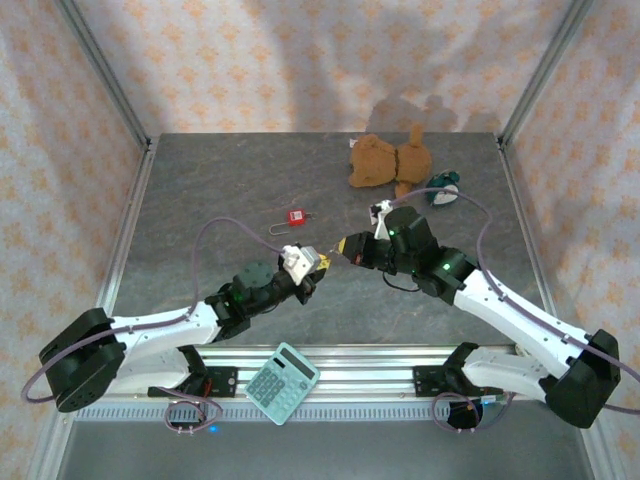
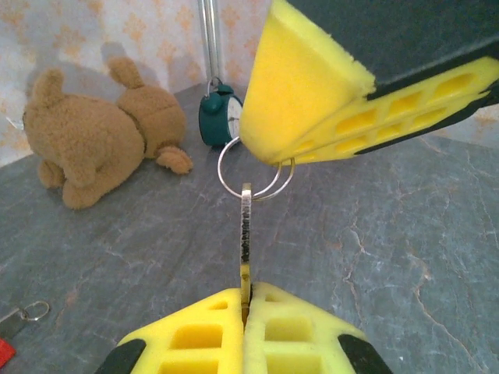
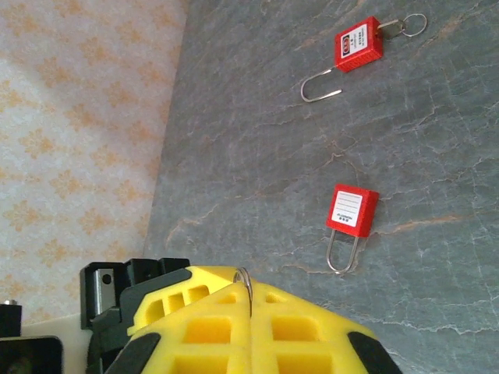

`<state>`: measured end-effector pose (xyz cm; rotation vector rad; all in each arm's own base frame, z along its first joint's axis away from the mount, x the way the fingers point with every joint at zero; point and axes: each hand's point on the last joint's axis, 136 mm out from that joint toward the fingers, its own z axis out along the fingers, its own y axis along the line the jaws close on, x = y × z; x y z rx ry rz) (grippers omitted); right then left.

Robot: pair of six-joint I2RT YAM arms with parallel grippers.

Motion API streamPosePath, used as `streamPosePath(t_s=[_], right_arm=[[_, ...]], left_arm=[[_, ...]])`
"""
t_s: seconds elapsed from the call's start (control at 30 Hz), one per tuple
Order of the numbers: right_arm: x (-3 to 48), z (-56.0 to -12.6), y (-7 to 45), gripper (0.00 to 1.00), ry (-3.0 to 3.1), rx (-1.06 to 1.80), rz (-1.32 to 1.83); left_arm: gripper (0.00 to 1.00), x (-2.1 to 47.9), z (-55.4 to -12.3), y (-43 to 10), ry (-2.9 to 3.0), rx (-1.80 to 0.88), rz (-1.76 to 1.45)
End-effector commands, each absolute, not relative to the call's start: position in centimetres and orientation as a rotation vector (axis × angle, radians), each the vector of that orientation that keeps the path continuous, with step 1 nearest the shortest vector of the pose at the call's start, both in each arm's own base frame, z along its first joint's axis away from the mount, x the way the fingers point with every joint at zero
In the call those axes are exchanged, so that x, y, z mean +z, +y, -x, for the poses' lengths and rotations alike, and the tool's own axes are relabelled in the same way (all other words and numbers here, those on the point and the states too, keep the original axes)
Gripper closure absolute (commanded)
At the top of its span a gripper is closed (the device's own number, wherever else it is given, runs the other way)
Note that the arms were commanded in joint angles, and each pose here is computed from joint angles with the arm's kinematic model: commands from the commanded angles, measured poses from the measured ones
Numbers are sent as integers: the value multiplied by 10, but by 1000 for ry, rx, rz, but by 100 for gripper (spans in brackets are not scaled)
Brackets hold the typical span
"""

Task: Unlock with the key

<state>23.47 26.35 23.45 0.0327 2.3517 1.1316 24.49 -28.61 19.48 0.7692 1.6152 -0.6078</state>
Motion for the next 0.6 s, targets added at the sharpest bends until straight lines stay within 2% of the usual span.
streamPosePath(t_s=[0.0,0.57], right_arm=[[221,-242,255,100,2359,1035,-44],[201,-246,252,100,2410,958,-44]], left_arm=[[100,203,-248,-284,1687,-644,-751],[100,209,-252,-279,1700,-650,-745]])
